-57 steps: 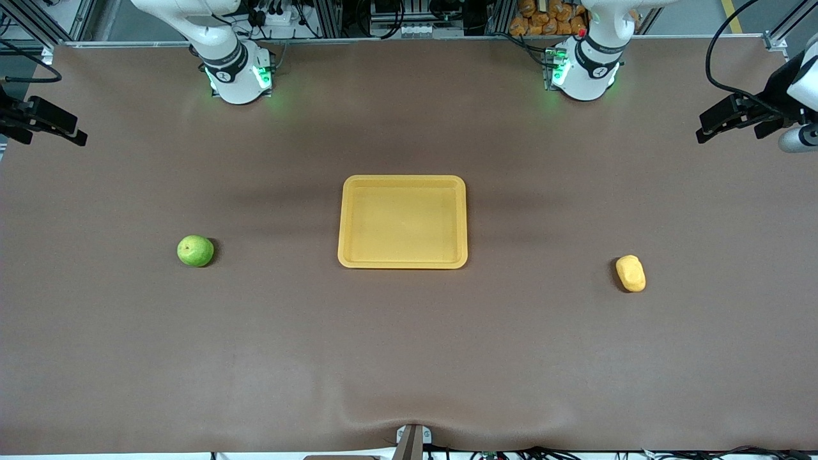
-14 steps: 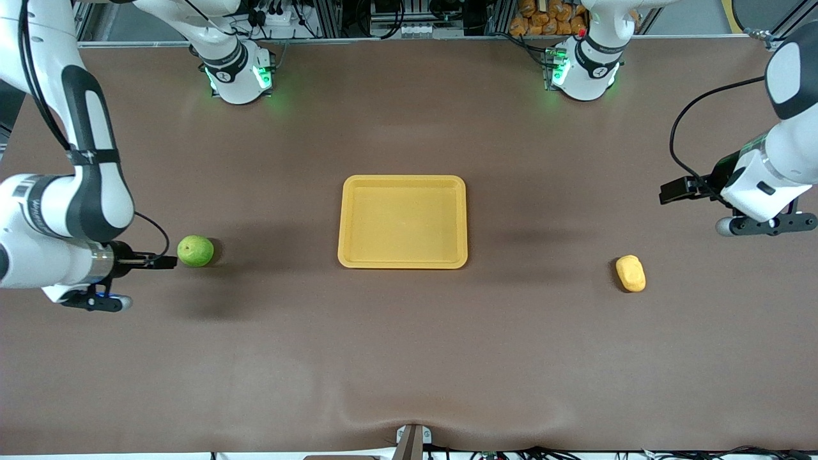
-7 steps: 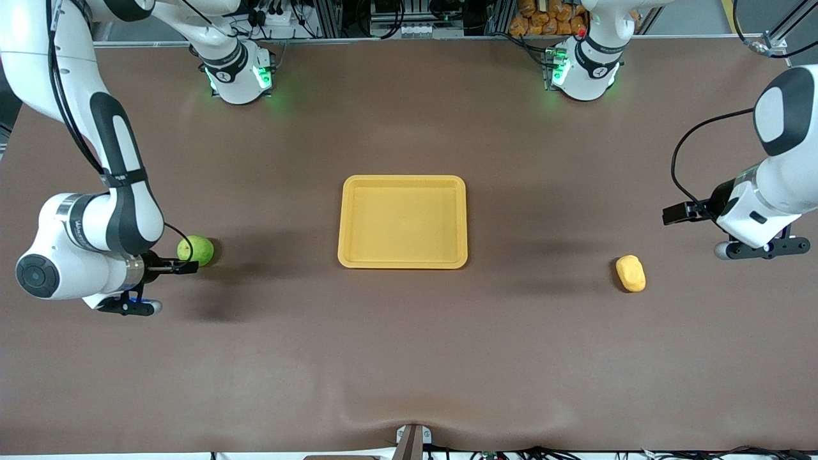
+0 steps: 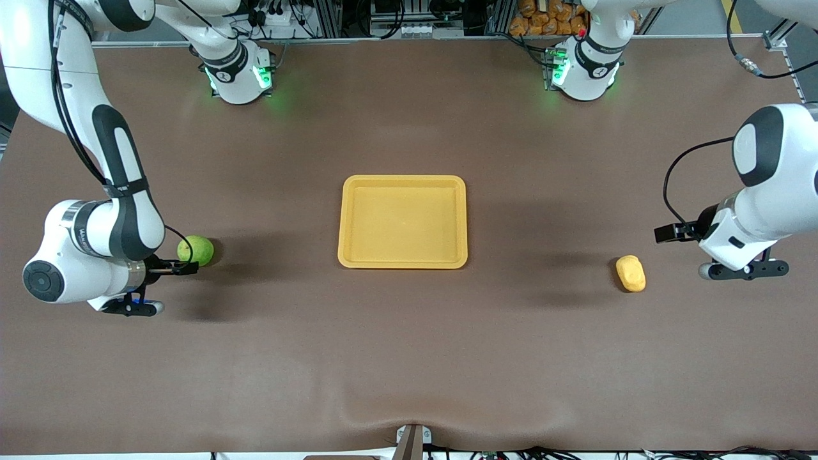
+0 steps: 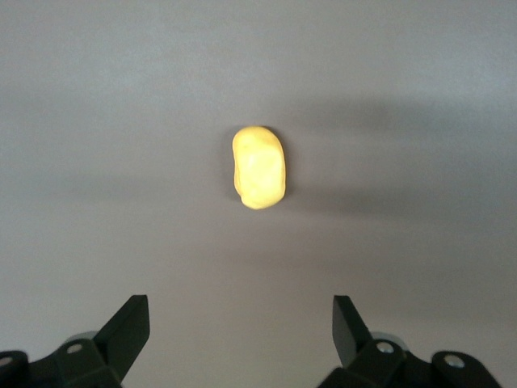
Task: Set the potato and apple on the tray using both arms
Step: 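Move the right gripper to the green apple while the left gripper approaches the potato, then lower and close the right gripper on the apple while the left grasps the potato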
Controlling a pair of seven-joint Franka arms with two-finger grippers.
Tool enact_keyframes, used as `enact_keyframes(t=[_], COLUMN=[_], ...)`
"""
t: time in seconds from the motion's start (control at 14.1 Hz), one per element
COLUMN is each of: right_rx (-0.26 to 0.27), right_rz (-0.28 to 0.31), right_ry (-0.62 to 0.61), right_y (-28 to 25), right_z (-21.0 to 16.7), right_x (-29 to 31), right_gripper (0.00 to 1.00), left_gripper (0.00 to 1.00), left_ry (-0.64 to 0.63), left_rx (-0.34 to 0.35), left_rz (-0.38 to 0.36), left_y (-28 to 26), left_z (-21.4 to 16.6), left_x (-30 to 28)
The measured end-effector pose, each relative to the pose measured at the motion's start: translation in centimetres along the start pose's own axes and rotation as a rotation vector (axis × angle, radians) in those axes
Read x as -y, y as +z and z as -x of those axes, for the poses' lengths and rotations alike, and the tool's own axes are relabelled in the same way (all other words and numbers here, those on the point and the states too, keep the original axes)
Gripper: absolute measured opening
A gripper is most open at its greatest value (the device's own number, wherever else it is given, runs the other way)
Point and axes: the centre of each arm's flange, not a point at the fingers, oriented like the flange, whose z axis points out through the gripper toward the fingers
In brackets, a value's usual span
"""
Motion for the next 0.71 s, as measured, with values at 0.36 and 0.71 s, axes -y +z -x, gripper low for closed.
enact_keyframes(t=[0.36, 0.71], right_rx=[0.037, 0.053], right_rz=[-0.007, -0.015], right_ry=[0.010, 0.010], right_y=[1.6, 2.2], right_z=[0.5, 0.8], right_x=[-0.7, -0.4], right_gripper=[1.00, 1.00], left_gripper=[1.00, 1.00], left_ry=[-0.010, 0.041], left_rx=[-0.017, -0.021], left_rz=[0.009, 0.012], left_y=[2.8, 4.3], left_z=[-1.5, -2.1], left_x=[0.9, 0.6])
